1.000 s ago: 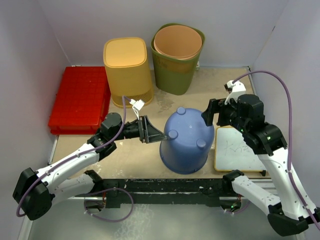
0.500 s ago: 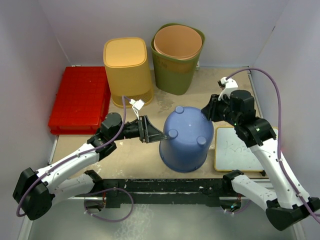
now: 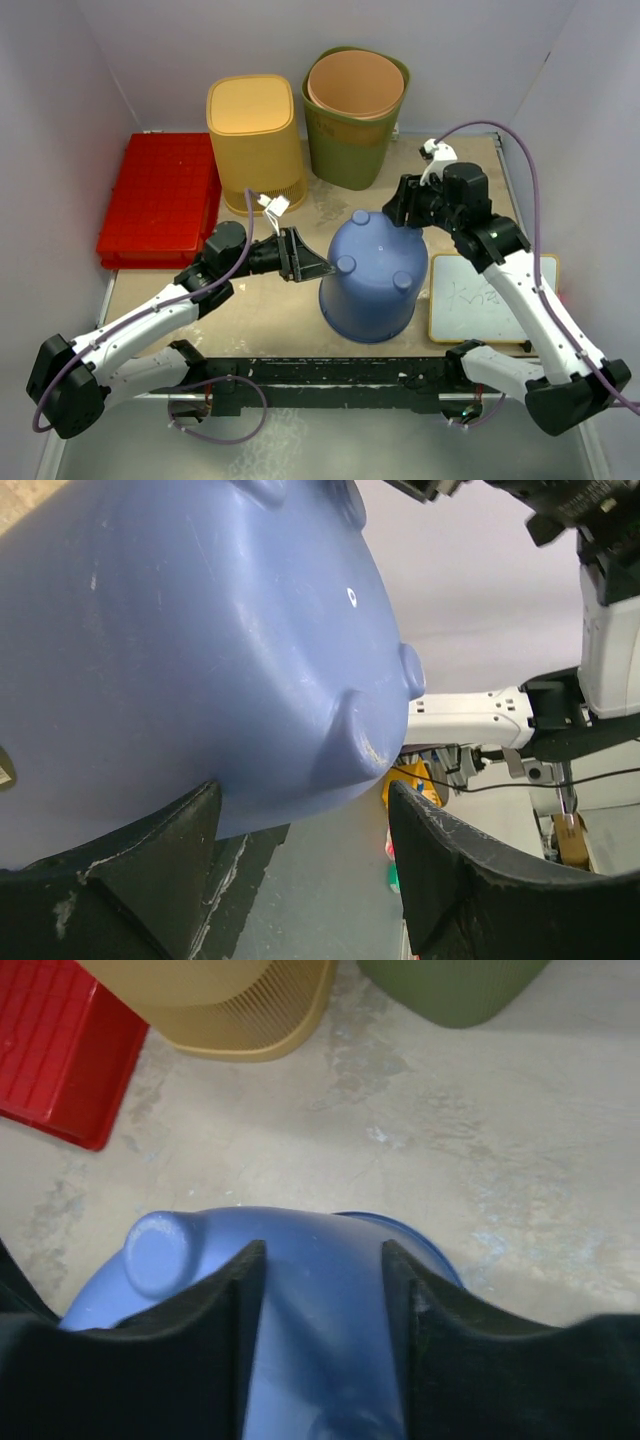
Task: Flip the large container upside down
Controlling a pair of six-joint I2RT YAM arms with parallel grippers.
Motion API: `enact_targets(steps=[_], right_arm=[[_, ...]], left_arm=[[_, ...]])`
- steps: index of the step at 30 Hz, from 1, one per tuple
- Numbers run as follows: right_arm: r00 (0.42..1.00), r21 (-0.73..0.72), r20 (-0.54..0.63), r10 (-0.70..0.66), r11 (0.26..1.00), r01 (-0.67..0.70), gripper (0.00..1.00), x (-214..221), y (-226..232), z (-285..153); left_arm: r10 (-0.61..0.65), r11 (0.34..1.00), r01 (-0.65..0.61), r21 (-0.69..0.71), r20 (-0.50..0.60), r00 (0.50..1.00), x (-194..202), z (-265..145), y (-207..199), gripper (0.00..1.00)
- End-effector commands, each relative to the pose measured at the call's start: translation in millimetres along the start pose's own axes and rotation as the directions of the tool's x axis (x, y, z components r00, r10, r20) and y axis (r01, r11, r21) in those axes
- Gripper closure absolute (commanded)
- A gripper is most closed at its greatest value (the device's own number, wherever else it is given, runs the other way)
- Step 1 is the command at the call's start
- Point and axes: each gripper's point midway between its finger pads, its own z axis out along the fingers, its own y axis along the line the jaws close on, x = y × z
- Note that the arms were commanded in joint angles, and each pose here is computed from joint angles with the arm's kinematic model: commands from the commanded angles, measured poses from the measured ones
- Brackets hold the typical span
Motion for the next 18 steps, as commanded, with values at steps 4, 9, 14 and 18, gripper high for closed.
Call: enact_targets(steps=[4,9,14,18], right_arm=[[0.989,0.243,0.124,-0.083,0.969,0.051,0.32,-20.8,-34.9,-71.7],[0.995,0.193,0.094,-0.039,0.981,0.02,0.33,7.2,-30.2,-81.7],[0.998,0.1,0.056,0.024,0.995,-0.029,0.41,23.5,-15.1,-75.0],[0.998,0.095,0.006,0.056,0.994,-0.056,0.49,36.0,-15.0,-66.7]], left_arm=[[0.098,0.995,-0.098,-0.003,0.038,0.994,-18.9,2.7,-12.8,0.35],[0.102,0.995,-0.102,-0.003,0.019,0.995,-18.3,6.3,-11.7,0.35],[0.102,0.995,-0.102,-0.004,0.011,0.995,-18.2,8.2,-10.6,0.35],[0.1,0.995,-0.1,-0.003,0.013,0.995,-17.2,6.4,-11.1,0.35]])
